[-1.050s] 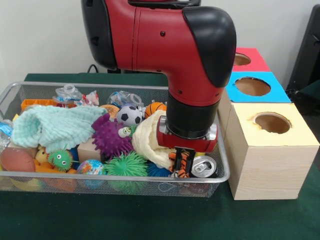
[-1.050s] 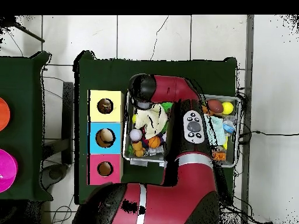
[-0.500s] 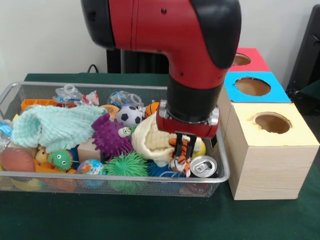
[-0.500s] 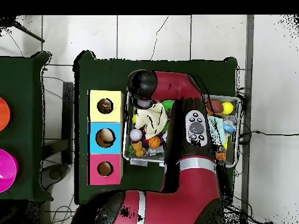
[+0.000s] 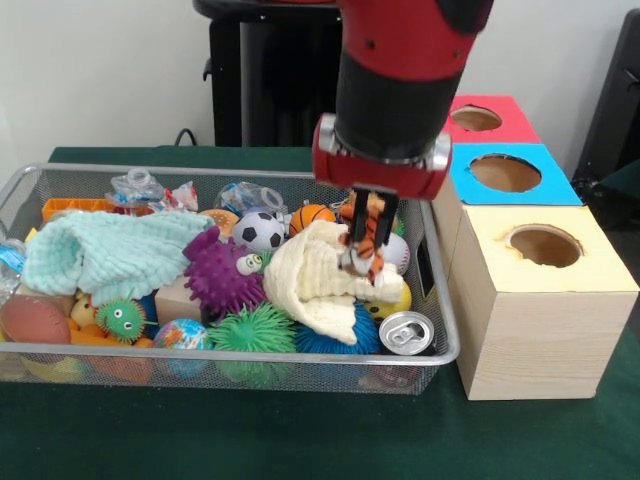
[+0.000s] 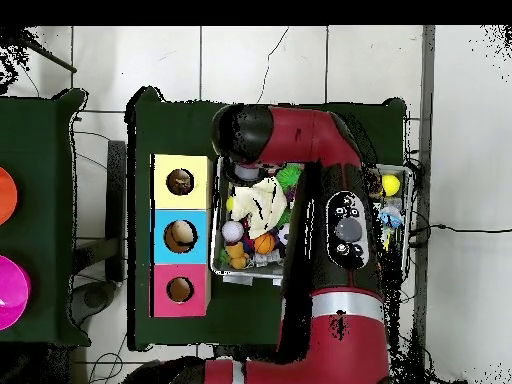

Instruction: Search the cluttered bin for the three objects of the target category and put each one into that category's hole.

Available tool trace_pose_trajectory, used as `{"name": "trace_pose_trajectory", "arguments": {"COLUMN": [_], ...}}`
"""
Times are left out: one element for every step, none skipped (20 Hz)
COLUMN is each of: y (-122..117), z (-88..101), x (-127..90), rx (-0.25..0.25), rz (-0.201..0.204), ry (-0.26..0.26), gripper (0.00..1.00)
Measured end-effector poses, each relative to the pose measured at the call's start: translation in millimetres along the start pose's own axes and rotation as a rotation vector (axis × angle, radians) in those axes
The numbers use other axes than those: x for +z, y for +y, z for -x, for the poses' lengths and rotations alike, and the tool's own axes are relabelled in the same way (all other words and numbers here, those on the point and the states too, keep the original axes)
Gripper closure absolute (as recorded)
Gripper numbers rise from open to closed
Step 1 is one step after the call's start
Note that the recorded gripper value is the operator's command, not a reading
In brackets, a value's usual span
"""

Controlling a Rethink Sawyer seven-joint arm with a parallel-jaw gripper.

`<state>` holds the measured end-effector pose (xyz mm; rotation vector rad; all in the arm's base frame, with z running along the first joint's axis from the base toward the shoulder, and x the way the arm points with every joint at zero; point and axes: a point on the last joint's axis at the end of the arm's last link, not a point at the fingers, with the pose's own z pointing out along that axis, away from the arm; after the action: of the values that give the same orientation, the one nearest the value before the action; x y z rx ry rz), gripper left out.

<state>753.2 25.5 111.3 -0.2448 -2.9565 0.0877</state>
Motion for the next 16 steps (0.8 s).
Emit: {"name": "trace_pose_trajectory", "arguments": {"y": [-1,-1,-2,-2,-2,-2,-1,-1,0,2,7,9,12,14,20,23], "z": [-1.8,-3.6,-5.9,-8.2,-10.4,-14.2,-16.3,-17.3,-20.1,-23.2,-31.5,-33.7,-36.1,-38.5,-44.6,-47.5], "x": [-7,-13,-20,-27,-34,-46,-51,-54,-60,-65,-77,-79,-82,-84,-89,-90], "rx": [0.001,0.001,0.001,0.002,0.002,0.004,0.005,0.006,0.007,0.008,0.008,0.008,0.007,0.006,0.003,0.002], "rz": [-0.001,-0.002,-0.003,-0.004,-0.004,-0.001,0.001,0.003,0.008,0.014,0.028,0.033,0.037,0.042,0.051,0.055], "ry": [0.003,0.006,0.009,0.011,0.014,0.016,0.017,0.017,0.018,0.019,0.020,0.020,0.022,0.023,0.027,0.030], "gripper": [1.00,1.00,1.00,1.00,1.00,1.00,1.00,1.00,1.00,1.00,1.00,1.00,1.00,1.00,1.00,1.00]}}
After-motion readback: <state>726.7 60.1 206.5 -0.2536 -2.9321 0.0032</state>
